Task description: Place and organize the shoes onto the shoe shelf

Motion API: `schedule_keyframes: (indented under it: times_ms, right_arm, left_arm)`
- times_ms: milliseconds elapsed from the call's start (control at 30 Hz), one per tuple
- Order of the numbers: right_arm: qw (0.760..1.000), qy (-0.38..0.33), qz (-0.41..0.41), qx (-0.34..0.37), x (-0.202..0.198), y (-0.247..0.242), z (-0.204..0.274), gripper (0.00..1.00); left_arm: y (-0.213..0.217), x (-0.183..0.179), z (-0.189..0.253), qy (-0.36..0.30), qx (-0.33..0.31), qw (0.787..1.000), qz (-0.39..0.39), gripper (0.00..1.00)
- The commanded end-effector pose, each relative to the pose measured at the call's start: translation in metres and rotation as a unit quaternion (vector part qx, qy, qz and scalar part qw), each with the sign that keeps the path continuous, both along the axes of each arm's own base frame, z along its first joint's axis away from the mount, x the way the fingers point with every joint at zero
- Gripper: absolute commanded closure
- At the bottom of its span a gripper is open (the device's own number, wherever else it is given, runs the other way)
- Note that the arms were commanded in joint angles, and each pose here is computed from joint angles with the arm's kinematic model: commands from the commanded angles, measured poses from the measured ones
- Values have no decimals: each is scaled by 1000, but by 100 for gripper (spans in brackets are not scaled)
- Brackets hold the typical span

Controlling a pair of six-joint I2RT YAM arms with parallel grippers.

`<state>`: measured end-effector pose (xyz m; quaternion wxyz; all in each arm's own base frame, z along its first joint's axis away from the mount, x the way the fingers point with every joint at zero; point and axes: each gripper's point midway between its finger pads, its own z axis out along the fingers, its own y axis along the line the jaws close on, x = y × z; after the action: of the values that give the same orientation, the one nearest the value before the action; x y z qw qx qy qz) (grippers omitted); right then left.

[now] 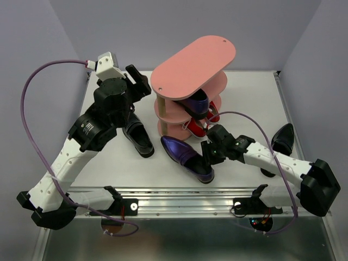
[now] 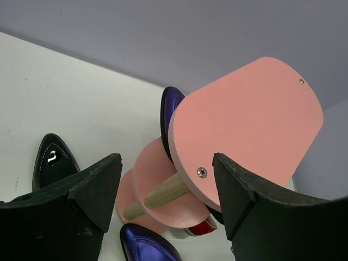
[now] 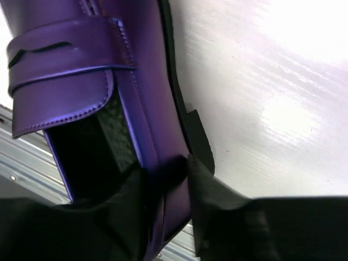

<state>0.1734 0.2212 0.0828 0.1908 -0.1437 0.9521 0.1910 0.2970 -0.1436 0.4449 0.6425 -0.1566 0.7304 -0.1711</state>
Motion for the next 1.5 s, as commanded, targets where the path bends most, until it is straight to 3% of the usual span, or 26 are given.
schedule_keyframes:
  times_ms: [0, 33, 100, 667, 833, 1067, 1233, 1467]
  right_arm:
    - [999, -32, 15, 30, 10, 15, 11, 75]
    - [998, -34, 24, 36, 9, 17, 15, 89]
    - [997, -40, 42, 42, 6, 18, 21, 99]
    - [965, -108, 179, 158, -35, 24, 125, 99]
    - [952, -169, 184, 178, -29, 22, 170, 99]
    - [945, -283, 60, 152, 4, -15, 216, 99]
    - [909, -379, -70, 157, 22, -60, 265, 99]
    - [868, -434, -193, 148, 29, -112, 298, 99]
  left_arm:
    - [2, 3, 8, -17, -3, 1000, -1, 21]
    - [2, 3, 9, -18, -4, 1000, -2, 21]
    - [3, 3, 8, -17, -4, 1000, -1, 21]
    - [5, 4, 8, -19, -14, 1000, 1, 21]
    - [5, 5, 9, -20, -20, 1000, 3, 21]
    - [10, 3, 10, -22, -25, 999, 11, 21]
    - [9, 5, 9, -20, -24, 999, 9, 21]
    - [7, 6, 9, -21, -25, 999, 5, 21]
